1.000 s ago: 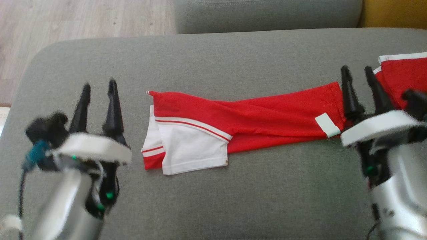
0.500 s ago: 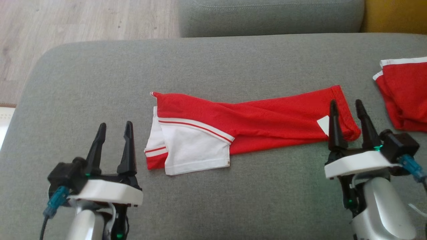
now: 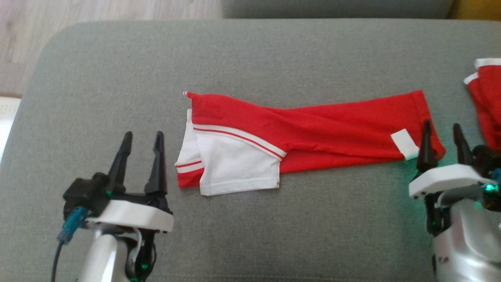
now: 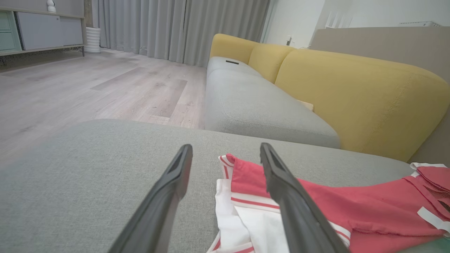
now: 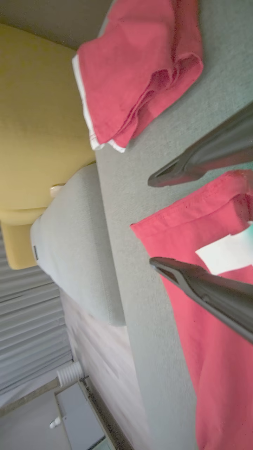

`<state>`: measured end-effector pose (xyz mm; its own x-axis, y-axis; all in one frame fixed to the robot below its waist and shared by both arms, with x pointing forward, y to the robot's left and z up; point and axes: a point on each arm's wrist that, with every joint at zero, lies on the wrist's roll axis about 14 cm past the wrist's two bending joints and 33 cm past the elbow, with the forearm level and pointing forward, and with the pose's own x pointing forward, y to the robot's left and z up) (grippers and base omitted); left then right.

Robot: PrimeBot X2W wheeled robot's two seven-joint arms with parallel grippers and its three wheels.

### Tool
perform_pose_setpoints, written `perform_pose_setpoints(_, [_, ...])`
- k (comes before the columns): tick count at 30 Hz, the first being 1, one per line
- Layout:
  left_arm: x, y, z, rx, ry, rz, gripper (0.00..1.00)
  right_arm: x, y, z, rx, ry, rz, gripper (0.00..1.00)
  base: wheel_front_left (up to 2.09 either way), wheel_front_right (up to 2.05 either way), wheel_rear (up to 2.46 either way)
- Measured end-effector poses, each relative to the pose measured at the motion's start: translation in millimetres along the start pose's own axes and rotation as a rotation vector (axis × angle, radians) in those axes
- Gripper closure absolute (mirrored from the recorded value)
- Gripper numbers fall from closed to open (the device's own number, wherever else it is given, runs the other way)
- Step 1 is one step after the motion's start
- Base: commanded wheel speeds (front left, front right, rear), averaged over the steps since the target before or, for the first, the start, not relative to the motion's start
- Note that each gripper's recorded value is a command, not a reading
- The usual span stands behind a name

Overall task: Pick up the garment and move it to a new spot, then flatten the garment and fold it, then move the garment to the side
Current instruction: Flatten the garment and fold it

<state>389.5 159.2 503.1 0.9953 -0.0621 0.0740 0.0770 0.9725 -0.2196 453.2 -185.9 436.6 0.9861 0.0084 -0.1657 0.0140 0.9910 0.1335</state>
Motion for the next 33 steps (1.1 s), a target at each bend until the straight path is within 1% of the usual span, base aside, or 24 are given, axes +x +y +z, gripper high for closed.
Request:
perform_pose_setpoints(4, [3.3, 0.3, -6.6, 0.0, 0.018, 0.0, 0.0, 12.0, -11.8, -25.9, 0.035, 0.102, -0.055, 0.0, 0.0, 0.0, 0.0])
perform_pose_setpoints(10, [7.9, 1.7, -11.4, -0.008, 0.03, 0.004, 0.0, 11.7, -19.0, -69.3, 0.061, 0.261, -0.102, 0.0, 0.0, 0.0, 0.0])
perform_pose_setpoints(13, [9.1, -0.3, -13.9, -0.009, 0.037, -0.002, 0.0, 14.2, -17.2, -76.9, 0.085, 0.292, -0.109, 0.0, 0.0, 0.0, 0.0])
perform_pose_setpoints(18, [9.8, -1.5, -16.7, -0.011, 0.044, -0.006, 0.0, 22.5, -11.8, -77.1, 0.107, 0.316, -0.1, 0.0, 0.0, 0.0, 0.0])
perform_pose_setpoints(19, [9.8, -1.8, -16.8, -0.011, 0.045, -0.007, 0.0, 22.9, -11.4, -77.1, 0.109, 0.321, -0.099, 0.46, 0.0, 0.0, 0.0])
perform_pose_setpoints(20, [9.8, -2.3, -16.8, -0.011, 0.045, -0.009, 0.0, 23.7, -10.7, -75.8, 0.111, 0.318, -0.097, 1.0, 0.0, 0.0, 0.0])
perform_pose_setpoints(24, [10.0, -4.7, -14.6, -0.011, 0.038, -0.013, 0.0, 22.3, -7.3, -70.6, 0.118, 0.3, -0.095, 1.0, 0.0, 0.0, 0.0])
perform_pose_setpoints(26, [10.1, -6.2, -12.7, -0.012, 0.033, -0.017, 0.0, 20.5, -13.6, -66.2, 0.121, 0.285, -0.114, 1.0, 0.0, 0.0, 0.0])
perform_pose_setpoints(28, [9.9, -7.3, -10.3, -0.016, 0.026, -0.02, 0.0, 18.2, -24.9, -61.0, 0.137, 0.264, -0.151, 1.0, 0.0, 0.0, 0.0])
perform_pose_setpoints(30, [9.4, -7.9, -7.7, -0.02, 0.019, -0.021, 0.0, 14.6, -44.0, -53.1, 0.132, 0.233, -0.199, 1.0, 0.0, 0.0, 0.0])
perform_pose_setpoints(31, [9.4, -7.9, -7.7, -0.02, 0.019, -0.021, 0.0, 14.6, -44.0, -53.1, 0.132, 0.233, -0.199, 1.0, 0.0, 0.0, 0.0])
perform_pose_setpoints(33, [8.7, -8.5, -5.0, -0.021, 0.012, -0.022, 0.0, 9.1, -68.8, -43.2, 0.126, 0.195, -0.262, 1.0, 0.0, 0.0, 0.0])
